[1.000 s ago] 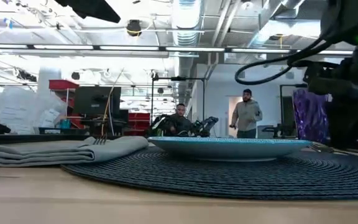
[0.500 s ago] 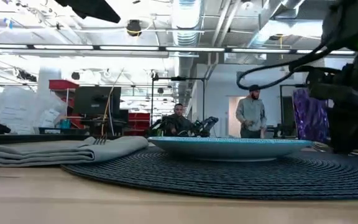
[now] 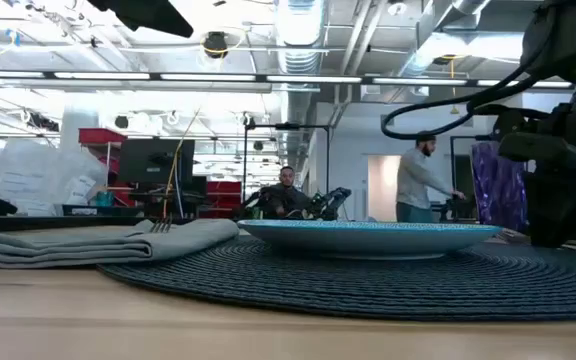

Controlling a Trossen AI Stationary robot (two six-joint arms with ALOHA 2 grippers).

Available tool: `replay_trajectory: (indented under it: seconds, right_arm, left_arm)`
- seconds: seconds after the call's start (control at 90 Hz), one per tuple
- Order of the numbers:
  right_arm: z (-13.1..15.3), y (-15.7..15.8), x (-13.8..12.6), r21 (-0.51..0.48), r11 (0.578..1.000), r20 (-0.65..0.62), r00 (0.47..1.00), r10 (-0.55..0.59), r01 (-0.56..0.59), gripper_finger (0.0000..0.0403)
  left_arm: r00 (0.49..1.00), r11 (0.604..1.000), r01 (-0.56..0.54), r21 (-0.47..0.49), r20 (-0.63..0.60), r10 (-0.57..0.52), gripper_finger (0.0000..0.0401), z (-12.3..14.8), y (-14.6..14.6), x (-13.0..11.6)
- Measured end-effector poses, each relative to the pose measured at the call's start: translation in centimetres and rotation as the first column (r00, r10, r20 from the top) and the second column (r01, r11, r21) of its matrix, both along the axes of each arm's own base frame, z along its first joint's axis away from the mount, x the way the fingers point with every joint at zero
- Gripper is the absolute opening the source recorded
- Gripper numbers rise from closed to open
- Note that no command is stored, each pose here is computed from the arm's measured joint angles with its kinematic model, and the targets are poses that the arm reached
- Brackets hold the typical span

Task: Set table place
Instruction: Put the black table knife on the tablemat to the right side of the blue plate

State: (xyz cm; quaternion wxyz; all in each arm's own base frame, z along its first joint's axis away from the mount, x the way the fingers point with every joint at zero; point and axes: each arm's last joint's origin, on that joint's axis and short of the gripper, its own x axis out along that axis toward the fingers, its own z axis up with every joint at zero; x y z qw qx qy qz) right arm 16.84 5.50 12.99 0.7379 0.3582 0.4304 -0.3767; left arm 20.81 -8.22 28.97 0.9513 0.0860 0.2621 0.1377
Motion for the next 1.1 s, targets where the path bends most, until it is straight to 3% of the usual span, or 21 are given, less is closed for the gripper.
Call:
replay_trajectory:
  seconds: [0.144, 0.411, 0.6, 0.722, 1.1]
  right_arm:
    - [2.4, 0.3, 0.7, -0.126, 0.992, 0.142, 0.990, 0.009, 0.009, 0.0060]
    - [5.5, 0.7, 2.5, -0.190, 0.979, 0.273, 0.954, 0.125, -0.074, 0.0060]
    - [6.7, 1.1, 4.4, -0.215, 0.969, 0.421, 0.884, 0.205, -0.123, 0.0060]
    - [6.9, 1.3, 5.7, -0.219, 0.962, 0.484, 0.838, 0.254, -0.165, 0.0060]
    - [4.6, 1.5, 10.9, -0.180, 0.940, 0.535, 0.773, 0.341, -0.290, 0.0060]
  left_arm:
    - [1.000, 1.000, 0.000, 0.000, 0.000, 0.000, 0.0000, 0.0, 0.0, 0.0]
    - [1.000, 1.000, 0.000, 0.000, 0.000, 0.000, 0.0000, 0.0, 0.0, 0.0]
    - [1.000, 1.000, 0.000, 0.000, 0.000, 0.000, 0.0000, 0.0, 0.0, 0.0]
    - [1.000, 1.000, 0.000, -0.001, 0.001, 0.000, 0.0000, 0.0, 0.0, 0.0]
    - [1.000, 1.000, 0.007, 0.001, 0.021, -0.007, 0.0000, 0.2, -0.1, 0.1]
